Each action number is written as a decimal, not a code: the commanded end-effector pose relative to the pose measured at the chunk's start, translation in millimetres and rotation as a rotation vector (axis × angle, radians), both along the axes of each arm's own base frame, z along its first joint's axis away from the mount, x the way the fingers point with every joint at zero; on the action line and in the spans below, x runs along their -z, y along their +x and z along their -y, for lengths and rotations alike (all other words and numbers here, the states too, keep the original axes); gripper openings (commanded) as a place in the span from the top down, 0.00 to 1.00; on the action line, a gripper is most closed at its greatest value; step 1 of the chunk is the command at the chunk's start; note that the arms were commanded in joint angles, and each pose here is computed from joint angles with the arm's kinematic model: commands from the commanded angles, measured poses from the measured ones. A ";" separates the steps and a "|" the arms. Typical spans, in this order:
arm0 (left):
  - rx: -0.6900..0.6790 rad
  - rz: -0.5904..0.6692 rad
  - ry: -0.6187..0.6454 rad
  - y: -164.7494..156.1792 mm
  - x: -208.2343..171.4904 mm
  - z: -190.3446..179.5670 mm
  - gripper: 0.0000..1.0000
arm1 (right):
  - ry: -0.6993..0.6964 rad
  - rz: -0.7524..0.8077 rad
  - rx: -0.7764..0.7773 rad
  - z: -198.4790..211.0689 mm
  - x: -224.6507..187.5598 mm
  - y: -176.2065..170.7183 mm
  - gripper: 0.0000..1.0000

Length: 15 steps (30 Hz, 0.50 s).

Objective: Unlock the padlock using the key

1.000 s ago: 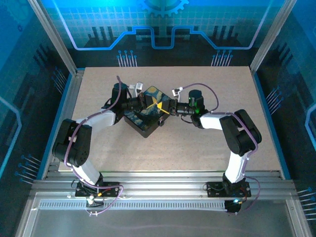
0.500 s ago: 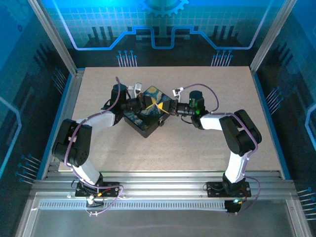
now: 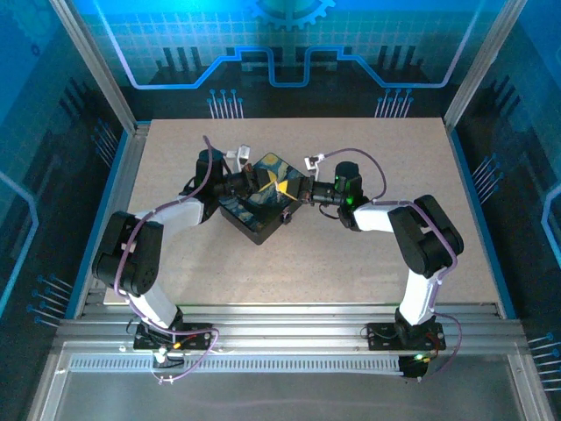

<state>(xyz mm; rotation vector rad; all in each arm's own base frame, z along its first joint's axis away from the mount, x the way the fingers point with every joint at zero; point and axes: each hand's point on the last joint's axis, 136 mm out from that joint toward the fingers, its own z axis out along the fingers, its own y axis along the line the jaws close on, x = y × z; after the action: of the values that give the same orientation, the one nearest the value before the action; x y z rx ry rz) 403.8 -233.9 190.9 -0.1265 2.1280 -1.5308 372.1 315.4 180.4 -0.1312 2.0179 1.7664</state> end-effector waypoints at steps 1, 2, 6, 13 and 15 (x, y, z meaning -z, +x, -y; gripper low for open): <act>-0.009 0.006 0.012 -1.9 3.0 -3.3 1.00 | 0.033 0.064 0.004 -1.9 -13.6 -3.6 1.00; -0.015 0.008 0.019 -1.7 2.5 -4.3 1.00 | 0.031 0.063 0.007 -1.1 -13.3 -3.1 1.00; -0.041 0.006 0.073 -1.6 3.8 -9.9 0.69 | 0.005 0.037 0.028 8.6 1.0 -4.0 1.00; -0.097 -0.036 0.204 -10.3 5.4 -23.7 0.42 | -0.089 0.013 0.059 42.0 11.7 -2.2 1.00; -0.093 -0.066 0.265 -20.8 7.1 -21.7 0.41 | -0.125 0.015 0.070 54.9 11.9 -3.1 1.00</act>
<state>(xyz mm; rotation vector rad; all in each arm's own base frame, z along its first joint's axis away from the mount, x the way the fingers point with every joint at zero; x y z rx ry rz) 392.4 -215.1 173.5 -0.2135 2.2671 -1.3181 373.4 276.9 156.0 -0.0439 2.1023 1.6592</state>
